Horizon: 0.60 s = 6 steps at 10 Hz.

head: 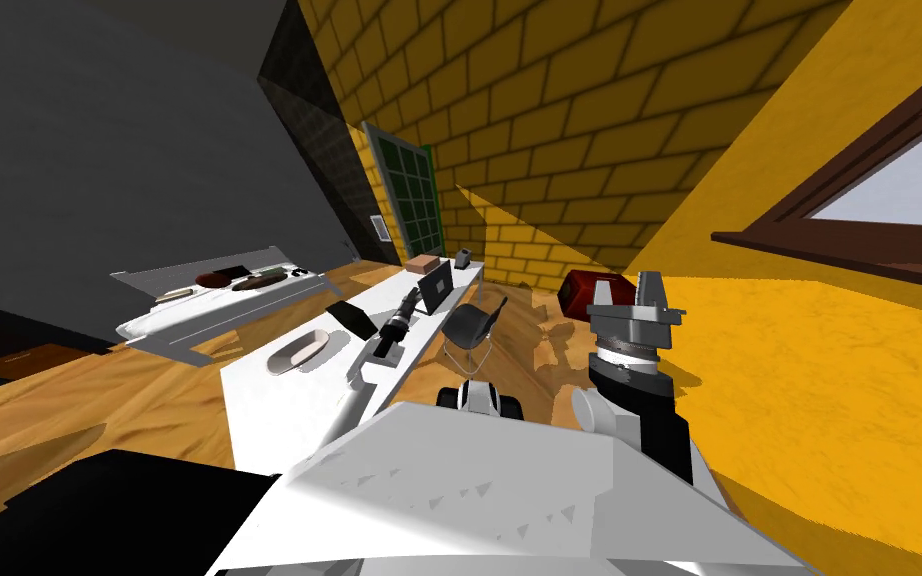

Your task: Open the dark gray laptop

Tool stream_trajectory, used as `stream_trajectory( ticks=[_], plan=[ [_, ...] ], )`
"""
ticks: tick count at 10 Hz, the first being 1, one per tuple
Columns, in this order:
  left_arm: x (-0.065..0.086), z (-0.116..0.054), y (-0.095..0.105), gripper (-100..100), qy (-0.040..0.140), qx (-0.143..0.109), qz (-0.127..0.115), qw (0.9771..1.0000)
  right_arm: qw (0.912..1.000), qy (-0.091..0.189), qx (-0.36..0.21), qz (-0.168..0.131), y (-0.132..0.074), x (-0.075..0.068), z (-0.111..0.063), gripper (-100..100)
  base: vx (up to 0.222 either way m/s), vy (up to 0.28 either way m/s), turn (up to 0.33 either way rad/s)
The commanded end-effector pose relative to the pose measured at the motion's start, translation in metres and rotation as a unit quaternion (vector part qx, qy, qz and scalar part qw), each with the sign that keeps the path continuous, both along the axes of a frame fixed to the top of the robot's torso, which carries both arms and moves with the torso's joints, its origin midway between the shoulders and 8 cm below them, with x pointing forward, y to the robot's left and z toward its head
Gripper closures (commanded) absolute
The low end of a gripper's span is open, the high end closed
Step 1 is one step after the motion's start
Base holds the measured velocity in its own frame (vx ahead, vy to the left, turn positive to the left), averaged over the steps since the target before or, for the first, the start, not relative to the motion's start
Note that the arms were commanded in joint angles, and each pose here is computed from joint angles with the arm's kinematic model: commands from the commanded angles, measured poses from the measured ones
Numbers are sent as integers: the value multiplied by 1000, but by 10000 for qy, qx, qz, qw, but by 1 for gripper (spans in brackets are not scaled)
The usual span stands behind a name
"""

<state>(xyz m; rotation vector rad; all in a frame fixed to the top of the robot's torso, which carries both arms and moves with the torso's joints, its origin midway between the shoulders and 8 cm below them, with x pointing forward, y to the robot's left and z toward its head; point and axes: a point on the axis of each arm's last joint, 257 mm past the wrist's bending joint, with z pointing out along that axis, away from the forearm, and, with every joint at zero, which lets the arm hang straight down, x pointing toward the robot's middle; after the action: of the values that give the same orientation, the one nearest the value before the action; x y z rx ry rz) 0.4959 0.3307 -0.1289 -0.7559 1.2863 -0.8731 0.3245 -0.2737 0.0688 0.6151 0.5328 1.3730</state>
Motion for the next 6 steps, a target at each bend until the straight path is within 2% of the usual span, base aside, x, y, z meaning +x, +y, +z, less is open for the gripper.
stream_trajectory(
  ticks=[1,6],
  plan=[
    [11,-8,15,-100,246,174,158,9994,10000,0,0,0,0,0,0,0,49,34,-147],
    [24,-18,39,-100,563,354,424,9969,10000,0,0,0,0,0,0,0,41,28,-99]
  ],
)
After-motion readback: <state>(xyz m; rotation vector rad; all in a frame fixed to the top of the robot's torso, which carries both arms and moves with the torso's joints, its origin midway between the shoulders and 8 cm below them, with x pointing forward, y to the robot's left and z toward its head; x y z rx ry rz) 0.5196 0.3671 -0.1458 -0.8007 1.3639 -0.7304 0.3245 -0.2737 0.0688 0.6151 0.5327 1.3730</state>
